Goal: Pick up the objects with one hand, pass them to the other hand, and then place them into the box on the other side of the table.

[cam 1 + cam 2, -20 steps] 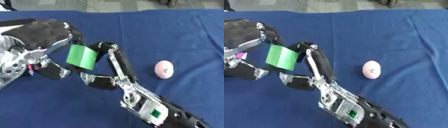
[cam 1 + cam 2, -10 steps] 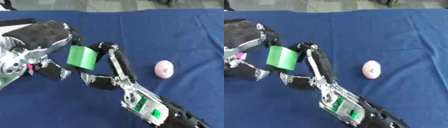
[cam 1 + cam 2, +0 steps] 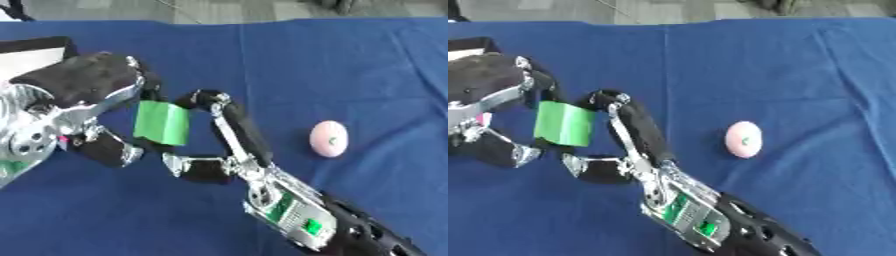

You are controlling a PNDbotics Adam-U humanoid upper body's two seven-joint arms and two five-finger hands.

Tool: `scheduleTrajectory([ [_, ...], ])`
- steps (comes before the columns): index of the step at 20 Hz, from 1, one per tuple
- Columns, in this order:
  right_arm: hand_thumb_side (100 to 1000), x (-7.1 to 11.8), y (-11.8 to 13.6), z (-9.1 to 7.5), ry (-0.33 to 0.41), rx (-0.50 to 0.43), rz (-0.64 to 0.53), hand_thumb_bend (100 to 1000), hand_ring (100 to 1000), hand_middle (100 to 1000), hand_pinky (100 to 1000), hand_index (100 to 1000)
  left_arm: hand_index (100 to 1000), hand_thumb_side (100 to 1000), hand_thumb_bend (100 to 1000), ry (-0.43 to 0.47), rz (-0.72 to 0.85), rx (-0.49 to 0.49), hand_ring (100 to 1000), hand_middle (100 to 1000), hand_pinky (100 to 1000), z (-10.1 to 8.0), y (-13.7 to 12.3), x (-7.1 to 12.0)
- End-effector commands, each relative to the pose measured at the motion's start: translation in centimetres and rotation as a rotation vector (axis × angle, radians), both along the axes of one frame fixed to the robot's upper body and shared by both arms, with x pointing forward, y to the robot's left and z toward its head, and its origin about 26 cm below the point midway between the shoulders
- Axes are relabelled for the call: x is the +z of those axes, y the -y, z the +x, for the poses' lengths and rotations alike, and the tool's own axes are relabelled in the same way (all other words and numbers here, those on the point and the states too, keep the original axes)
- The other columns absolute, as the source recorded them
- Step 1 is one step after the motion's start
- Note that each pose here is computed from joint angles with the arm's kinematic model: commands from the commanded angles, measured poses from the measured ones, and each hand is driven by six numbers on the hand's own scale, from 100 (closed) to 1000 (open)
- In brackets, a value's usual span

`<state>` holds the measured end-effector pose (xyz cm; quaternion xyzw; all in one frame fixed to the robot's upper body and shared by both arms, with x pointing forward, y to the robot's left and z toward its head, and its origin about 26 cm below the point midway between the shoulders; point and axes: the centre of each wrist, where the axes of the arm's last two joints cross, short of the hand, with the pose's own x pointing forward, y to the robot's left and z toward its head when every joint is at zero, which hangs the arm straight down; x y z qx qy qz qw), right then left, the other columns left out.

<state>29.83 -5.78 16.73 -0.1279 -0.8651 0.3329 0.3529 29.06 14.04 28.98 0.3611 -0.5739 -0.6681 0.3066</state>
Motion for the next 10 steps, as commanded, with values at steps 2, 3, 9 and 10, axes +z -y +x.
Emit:
scheduleTrajectory([
  [2, 100, 0.1, -0.5, -0.3, 0.023, 0.015, -0.088, 190, 766, 689, 885, 904, 518, 100, 204, 0.048, -0.002, 0.020, 537, 404, 683, -0.2, -0.8, 1.2],
  [3, 100, 0.2, -0.4, -0.3, 0.028, 0.012, -0.097, 203, 775, 692, 888, 915, 517, 100, 222, 0.050, -0.001, 0.027, 537, 403, 684, -0.1, -1.1, 1.1],
  [9, 100, 0.4, -0.1, -0.2, 0.044, -0.016, -0.117, 198, 781, 697, 889, 931, 512, 100, 250, 0.049, 0.003, 0.069, 538, 395, 686, 0.2, -2.6, 0.8],
  [10, 104, 0.4, -0.1, -0.2, 0.046, -0.019, -0.118, 198, 781, 697, 889, 934, 511, 100, 251, 0.049, 0.001, 0.076, 538, 394, 686, 0.2, -2.8, 0.7],
])
